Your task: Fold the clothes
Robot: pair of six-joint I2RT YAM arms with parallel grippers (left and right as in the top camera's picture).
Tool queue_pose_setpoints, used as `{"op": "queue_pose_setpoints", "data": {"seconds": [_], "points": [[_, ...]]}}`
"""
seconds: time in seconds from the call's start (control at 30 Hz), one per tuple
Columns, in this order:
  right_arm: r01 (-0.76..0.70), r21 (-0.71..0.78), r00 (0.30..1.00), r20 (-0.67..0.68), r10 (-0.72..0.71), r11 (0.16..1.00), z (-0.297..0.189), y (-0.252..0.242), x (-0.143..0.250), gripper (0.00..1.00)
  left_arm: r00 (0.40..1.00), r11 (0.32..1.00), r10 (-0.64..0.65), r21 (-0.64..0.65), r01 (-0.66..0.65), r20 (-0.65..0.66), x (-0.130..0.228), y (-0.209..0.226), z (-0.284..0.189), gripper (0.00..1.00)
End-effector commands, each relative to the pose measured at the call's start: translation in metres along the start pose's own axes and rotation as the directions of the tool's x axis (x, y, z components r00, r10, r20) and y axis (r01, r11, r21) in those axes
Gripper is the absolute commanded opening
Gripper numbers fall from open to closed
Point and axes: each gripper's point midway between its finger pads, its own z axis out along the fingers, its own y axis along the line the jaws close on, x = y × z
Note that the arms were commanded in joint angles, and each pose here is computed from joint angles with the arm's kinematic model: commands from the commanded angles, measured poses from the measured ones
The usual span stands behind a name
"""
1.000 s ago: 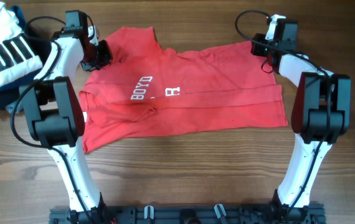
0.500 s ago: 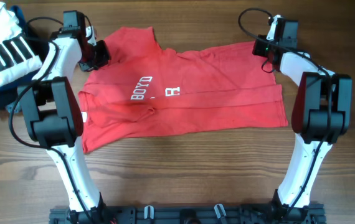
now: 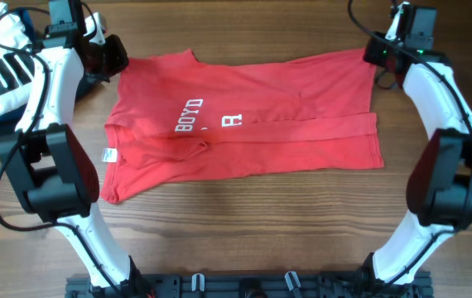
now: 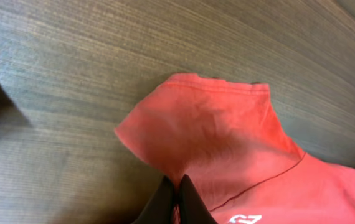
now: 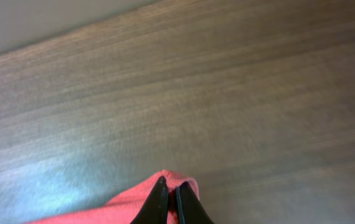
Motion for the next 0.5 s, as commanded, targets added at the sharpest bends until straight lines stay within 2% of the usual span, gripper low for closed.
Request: {"op": "queue_pose_setpoints", "data": {"seconds": [0.0,0.2,0.47], "points": [[-0.015,0.048,1.0,0.011,0.015,0.999,-0.029,-0.015,-0.012,0.04,1.0,1.0,-0.031,0.005,0.031,0.002,0.001,0.004,-0.022,0.04],[0.02,0.071,0.99,-0.141,-0.01,0.997,-0.055,-0.021,0.022,0.04,0.987,0.994,-0.101,-0.054,0.095,-0.123,0.033,0.024,-0.029,0.04],[0.066,0.136,0.941,-0.338,-0.016,0.989,-0.072,-0.036,0.07,0.04,0.953,0.963,-0.189,-0.232,0.134,-0.238,0.067,0.069,-0.047,0.04]]}}
